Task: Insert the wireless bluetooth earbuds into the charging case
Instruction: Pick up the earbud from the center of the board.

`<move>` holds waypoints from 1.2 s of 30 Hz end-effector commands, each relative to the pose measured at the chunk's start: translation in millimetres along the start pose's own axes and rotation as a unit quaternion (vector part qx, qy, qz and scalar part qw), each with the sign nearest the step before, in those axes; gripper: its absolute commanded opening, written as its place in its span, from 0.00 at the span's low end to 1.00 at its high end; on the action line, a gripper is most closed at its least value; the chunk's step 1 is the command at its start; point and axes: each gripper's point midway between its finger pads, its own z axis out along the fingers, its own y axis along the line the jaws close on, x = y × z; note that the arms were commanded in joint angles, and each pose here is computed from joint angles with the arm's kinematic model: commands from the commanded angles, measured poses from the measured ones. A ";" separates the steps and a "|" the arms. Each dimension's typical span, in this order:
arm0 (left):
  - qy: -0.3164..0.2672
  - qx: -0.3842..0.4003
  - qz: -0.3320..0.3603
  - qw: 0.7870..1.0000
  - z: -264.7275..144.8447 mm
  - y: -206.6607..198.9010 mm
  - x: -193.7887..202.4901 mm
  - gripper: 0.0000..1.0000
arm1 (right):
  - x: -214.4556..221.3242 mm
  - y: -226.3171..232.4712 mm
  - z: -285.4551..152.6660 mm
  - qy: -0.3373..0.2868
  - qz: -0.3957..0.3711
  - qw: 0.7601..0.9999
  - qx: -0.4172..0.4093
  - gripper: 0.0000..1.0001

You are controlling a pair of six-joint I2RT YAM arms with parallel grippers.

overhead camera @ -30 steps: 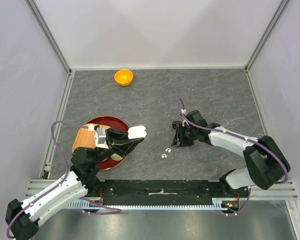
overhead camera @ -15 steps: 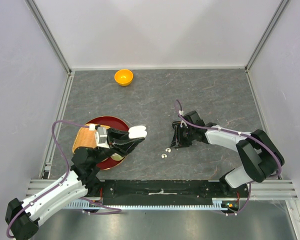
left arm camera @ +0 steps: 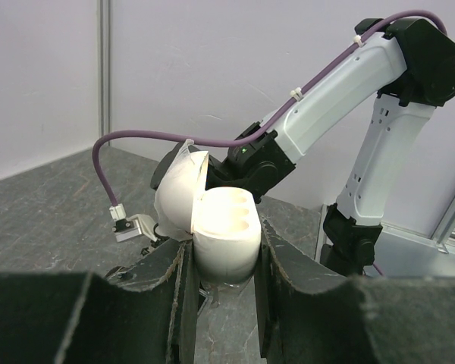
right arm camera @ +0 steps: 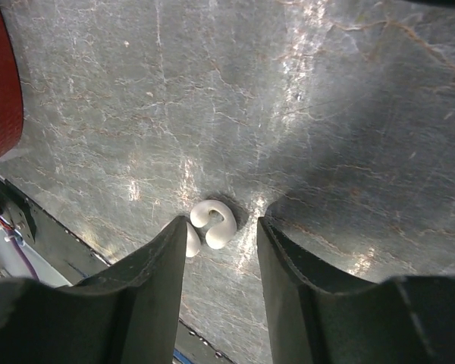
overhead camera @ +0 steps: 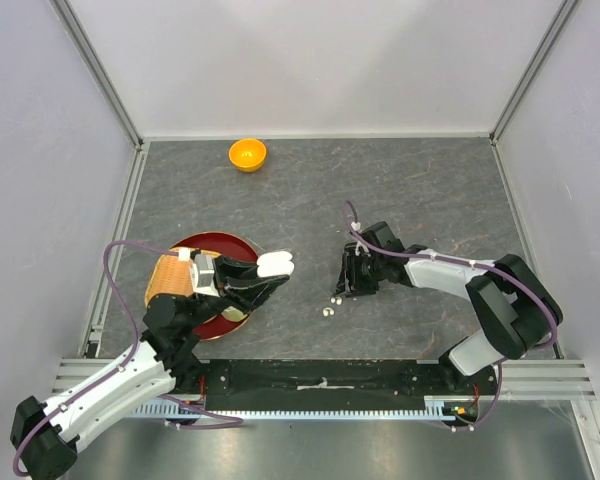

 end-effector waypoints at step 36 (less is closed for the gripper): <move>-0.018 -0.008 -0.018 1.000 -2.5 0.1 -5.5 0.02 | 20.6 -15.1 7.5 -0.001 -0.062 0.995 0.084 0.37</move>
